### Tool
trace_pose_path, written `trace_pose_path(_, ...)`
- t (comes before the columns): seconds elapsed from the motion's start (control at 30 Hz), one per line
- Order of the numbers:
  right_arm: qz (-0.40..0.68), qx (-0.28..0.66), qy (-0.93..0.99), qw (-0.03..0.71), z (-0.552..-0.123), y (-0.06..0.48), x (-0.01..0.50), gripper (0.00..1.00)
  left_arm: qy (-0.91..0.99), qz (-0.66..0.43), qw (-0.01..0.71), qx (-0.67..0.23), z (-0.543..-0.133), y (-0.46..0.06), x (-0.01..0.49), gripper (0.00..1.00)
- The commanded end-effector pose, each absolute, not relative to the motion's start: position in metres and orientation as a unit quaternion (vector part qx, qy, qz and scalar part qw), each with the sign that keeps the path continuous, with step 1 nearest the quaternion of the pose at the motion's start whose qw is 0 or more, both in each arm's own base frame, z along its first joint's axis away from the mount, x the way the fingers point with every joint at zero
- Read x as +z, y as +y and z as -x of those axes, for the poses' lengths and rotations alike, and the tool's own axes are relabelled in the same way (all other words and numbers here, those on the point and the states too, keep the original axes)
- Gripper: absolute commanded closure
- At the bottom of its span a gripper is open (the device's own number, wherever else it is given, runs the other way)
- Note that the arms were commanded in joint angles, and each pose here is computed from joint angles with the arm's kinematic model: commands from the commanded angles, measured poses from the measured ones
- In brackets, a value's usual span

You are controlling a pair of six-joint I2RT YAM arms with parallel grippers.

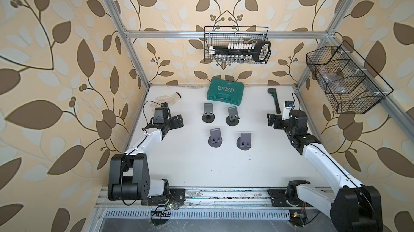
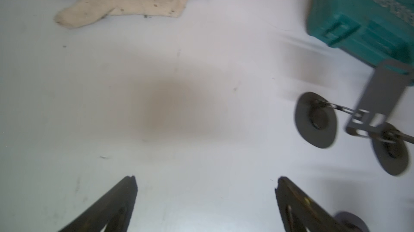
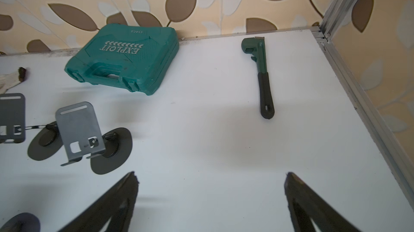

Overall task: Open the phone stand
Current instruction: Reset both arms

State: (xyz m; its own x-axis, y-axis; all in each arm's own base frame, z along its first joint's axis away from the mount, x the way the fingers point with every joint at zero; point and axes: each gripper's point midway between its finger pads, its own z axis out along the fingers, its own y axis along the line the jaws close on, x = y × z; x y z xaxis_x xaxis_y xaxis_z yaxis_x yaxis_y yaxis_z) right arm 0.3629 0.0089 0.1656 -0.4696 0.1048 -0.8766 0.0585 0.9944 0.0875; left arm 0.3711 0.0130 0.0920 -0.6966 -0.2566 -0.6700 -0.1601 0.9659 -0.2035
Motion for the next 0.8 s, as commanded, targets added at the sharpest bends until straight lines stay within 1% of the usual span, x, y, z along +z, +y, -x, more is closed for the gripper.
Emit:
trace_pose_path(0.0,-0.049,-0.001,0.819,0.571,-0.374,-0.003,0.176,0.02,0.889,0.06,0.453,-0.034,-0.391,0.016,0.096,0.01)
trace_pose_path(0.07,-0.055,-0.015,0.814,0.578,-0.372,-0.013,0.174,0.02,0.874,0.052,0.481,-0.051,-0.394,0.01,0.094,0.01)
trace_pose_path(0.13,-0.075,-0.037,0.807,0.585,-0.369,-0.028,0.17,0.02,0.879,0.045,0.471,-0.062,-0.4,0.005,0.077,0.01)
trace_pose_path(0.23,-0.105,-0.047,0.802,0.587,-0.368,-0.045,0.154,0.02,0.88,0.028,0.469,-0.07,-0.399,-0.001,0.075,0.01)
trace_pose_path(0.3,-0.112,-0.038,0.807,0.579,-0.371,-0.047,0.136,0.02,0.867,0.034,0.495,-0.044,-0.393,0.001,0.079,0.01)
trace_pose_path(0.37,-0.101,-0.029,0.811,0.576,-0.376,-0.043,0.123,0.02,0.858,0.028,0.512,-0.023,-0.388,-0.002,0.079,0.01)
trace_pose_path(0.5,-0.048,-0.008,0.829,0.558,-0.39,-0.02,0.096,0.02,0.855,0.018,0.518,-0.03,-0.386,-0.007,0.075,0.01)
trace_pose_path(0.57,-0.022,-0.014,0.829,0.559,-0.391,-0.009,0.091,0.02,0.856,0.02,0.515,-0.03,-0.387,-0.006,0.074,0.01)
trace_pose_path(0.77,-0.016,-0.019,0.829,0.558,-0.391,-0.006,0.09,0.02,0.854,0.017,0.519,-0.032,-0.385,-0.007,0.073,0.01)
